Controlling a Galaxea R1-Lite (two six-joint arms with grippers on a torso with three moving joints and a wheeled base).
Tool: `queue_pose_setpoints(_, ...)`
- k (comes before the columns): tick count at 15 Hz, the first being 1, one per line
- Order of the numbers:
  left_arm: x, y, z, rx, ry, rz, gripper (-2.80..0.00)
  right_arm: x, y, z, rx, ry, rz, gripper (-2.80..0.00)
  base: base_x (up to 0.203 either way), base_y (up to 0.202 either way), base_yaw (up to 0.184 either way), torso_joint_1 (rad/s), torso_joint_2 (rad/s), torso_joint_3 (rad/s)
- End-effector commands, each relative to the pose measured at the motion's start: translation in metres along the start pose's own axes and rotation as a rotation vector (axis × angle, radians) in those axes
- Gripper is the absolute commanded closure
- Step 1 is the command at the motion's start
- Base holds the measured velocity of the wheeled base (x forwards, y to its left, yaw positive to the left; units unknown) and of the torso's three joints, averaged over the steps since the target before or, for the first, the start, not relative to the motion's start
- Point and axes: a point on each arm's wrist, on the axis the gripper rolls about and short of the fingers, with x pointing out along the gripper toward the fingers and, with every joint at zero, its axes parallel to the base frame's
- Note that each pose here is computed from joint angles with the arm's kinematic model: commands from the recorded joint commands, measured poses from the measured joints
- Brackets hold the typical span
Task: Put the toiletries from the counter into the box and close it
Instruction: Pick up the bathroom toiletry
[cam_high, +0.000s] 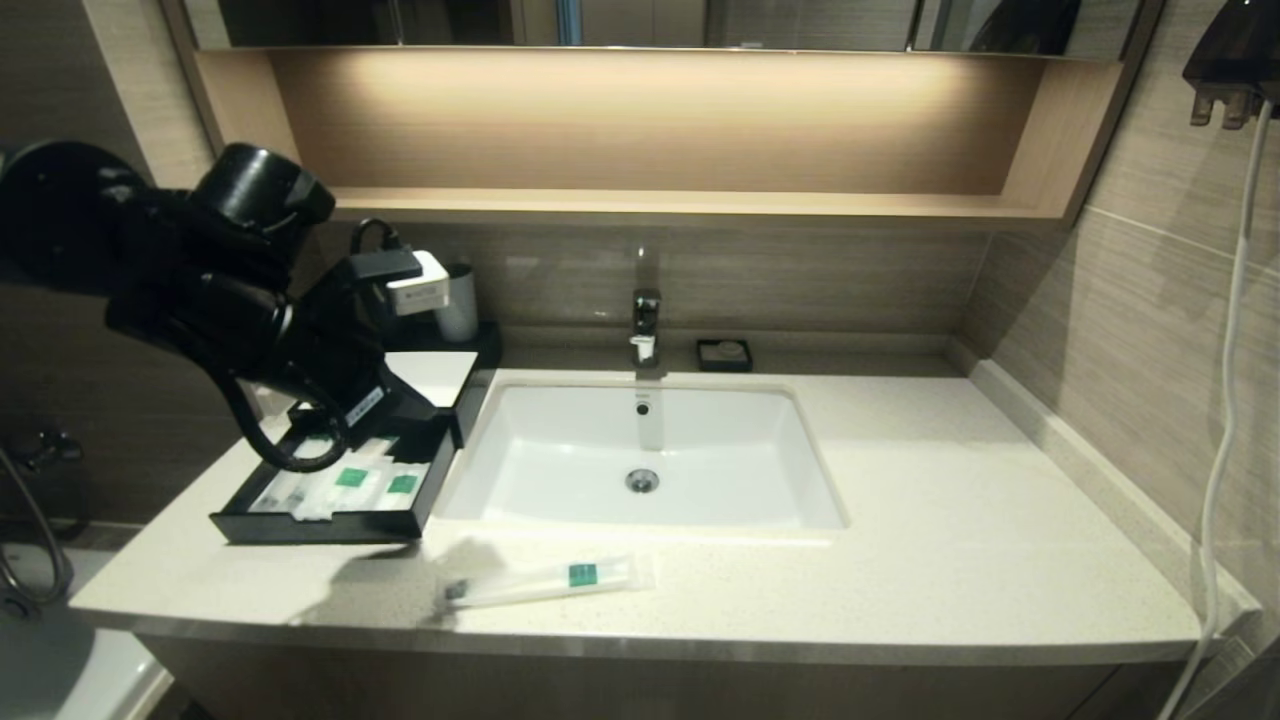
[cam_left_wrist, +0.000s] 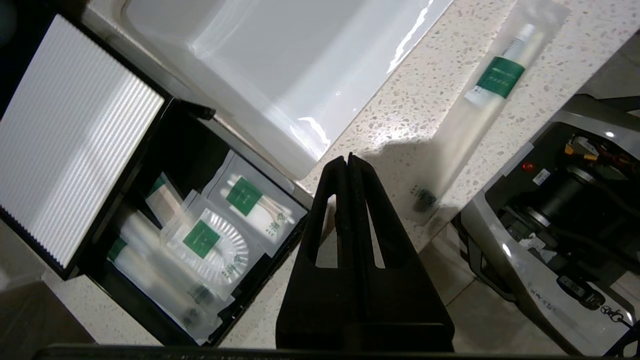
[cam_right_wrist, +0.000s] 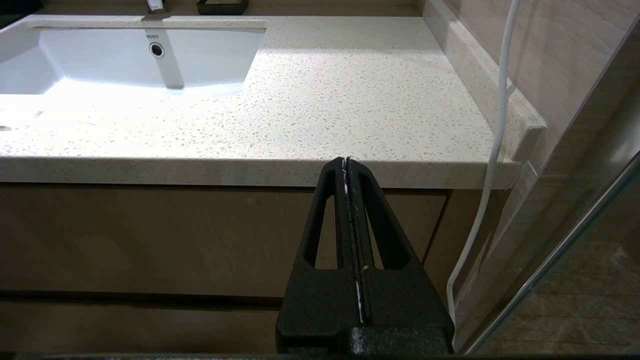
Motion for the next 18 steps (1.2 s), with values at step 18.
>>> queue_pose_setpoints(18, 0.061, -0.065, -0.002, 0.246, 0.111, -0.274, 0.0, 0.0, 0.0, 0.0, 0.0, 0.0, 0.0, 0.0, 0.0, 0.0, 0.0, 0.0, 0.0, 0.0)
